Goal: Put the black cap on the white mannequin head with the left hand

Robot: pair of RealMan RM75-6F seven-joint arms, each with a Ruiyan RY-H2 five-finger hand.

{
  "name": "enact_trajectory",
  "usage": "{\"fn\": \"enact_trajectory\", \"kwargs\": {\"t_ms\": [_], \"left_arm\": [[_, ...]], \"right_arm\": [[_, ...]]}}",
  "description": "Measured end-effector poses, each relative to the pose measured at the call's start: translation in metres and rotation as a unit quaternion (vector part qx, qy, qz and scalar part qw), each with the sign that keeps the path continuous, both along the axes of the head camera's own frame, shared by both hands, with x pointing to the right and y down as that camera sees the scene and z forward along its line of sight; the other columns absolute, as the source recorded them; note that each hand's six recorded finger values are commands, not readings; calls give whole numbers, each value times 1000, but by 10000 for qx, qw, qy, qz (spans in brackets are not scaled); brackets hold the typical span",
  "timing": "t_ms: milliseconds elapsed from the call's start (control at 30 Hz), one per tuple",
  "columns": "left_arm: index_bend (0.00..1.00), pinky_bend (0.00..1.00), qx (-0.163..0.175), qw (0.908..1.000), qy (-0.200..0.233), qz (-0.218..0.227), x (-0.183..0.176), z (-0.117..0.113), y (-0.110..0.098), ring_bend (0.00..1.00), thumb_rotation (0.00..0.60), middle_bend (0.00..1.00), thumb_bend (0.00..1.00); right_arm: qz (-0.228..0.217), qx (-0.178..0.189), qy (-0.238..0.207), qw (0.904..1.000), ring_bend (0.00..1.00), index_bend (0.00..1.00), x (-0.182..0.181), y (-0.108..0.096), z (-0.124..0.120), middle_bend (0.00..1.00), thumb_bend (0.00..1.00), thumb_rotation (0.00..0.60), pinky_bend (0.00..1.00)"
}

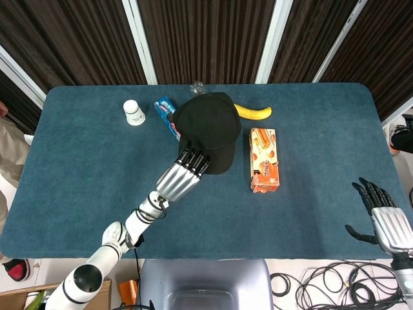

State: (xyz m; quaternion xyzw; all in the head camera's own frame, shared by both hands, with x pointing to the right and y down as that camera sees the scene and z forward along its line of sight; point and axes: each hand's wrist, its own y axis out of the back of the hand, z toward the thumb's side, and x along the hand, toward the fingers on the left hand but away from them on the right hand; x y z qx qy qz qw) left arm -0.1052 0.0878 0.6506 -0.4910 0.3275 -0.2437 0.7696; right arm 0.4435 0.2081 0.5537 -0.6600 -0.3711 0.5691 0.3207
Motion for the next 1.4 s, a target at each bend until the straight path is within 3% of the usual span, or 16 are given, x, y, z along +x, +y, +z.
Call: {"fn": "enact_trajectory", "kwargs": {"t_ms": [300,733,1000,1200,1400], "left_arm": [[45,201,-346,9991,203,-166,-11,5,6,94,600,99,303],[4,172,-785,9956,372,-362,-41,5,34,20,600,20,273],[4,155,-1246,9886,494,-687,-82,-5,68,18,600,19,270],[1,178,-1975,9688,440,-1429,-139,-5,89,37,600,25,269],[1,162,-2848,9291,485,-2310,-215,-11,106,57,600,38,274]], "right_arm": [[-12,-8,20,10000,0,0,0,1,0,0,149,600,114],[-83,10,93,9999,0,0,-4,3,2,0,149,600,114],[-127,8,157,9998,0,0,-7,5,4,0,149,600,114],[-181,-37,203,9996,0,0,-11,6,7,0,149,600,114],[-250,-74,271,9993,0,0,-14,8,11,0,149,600,115]]}}
